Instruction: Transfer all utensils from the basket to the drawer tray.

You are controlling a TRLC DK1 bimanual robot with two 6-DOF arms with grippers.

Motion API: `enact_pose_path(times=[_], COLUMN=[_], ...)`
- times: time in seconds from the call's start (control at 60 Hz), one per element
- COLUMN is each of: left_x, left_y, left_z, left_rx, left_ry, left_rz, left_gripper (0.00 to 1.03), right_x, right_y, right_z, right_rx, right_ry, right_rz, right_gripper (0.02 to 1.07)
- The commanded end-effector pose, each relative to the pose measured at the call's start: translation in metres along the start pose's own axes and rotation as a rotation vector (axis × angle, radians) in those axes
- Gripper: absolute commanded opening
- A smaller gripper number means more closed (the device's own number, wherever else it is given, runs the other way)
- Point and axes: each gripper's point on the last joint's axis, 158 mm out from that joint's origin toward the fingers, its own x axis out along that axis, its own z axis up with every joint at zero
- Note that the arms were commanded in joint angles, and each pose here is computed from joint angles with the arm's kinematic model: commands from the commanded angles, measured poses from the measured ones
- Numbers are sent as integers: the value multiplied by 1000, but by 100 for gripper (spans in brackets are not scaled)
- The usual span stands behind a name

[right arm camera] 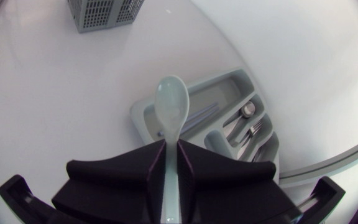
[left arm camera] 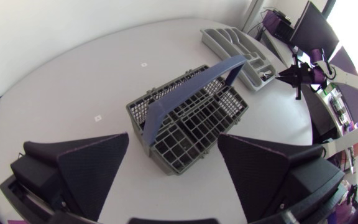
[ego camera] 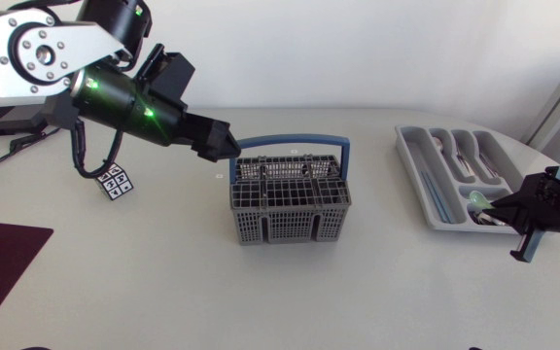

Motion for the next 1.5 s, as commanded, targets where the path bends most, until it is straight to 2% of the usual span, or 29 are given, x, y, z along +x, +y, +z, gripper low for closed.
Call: enact_pose_path(times=[0.0,0.267,0.433,0.633,0.733,0.85,0.9,0.967,1.083,1.133,1.267,1.433,1.483], left_x=[-3,0,3,-2,-2,-3,-3,-5,-5,-5,-6,-2,0], left_y=[7,21,29,37,37,36,36,36,35,35,35,32,33], left_z=[-8,-24,-38,-44,-49,-51,-53,-53,-56,-57,-59,-70,-74], left_rx=[7,4,17,12,10,10,8,8,9,9,8,6,3], left_ry=[-4,0,29,27,35,35,37,35,40,42,45,75,85], left_rz=[20,74,126,162,163,164,165,166,167,166,166,158,157], left_gripper=[100,100,100,100,100,100,100,100,100,100,100,100,100], right_x=[8,24,32,44,47,51,51,49,41,37,25,11,10], right_y=[-10,-46,-50,-56,-54,-49,-49,-48,-52,-53,-53,-37,-29], right_z=[-17,-66,-85,-104,-106,-108,-110,-109,-103,-100,-83,-36,-24], right_rx=[-65,-172,-216,-244,-247,-255,-258,-259,-266,-266,-272,-236,-226], right_ry=[8,116,170,216,225,234,240,245,243,240,218,148,130], right_rz=[31,31,100,124,135,146,143,143,122,113,91,64,65], right_gripper=[15,16,17,17,23,24,31,40,40,45,46,46,50])
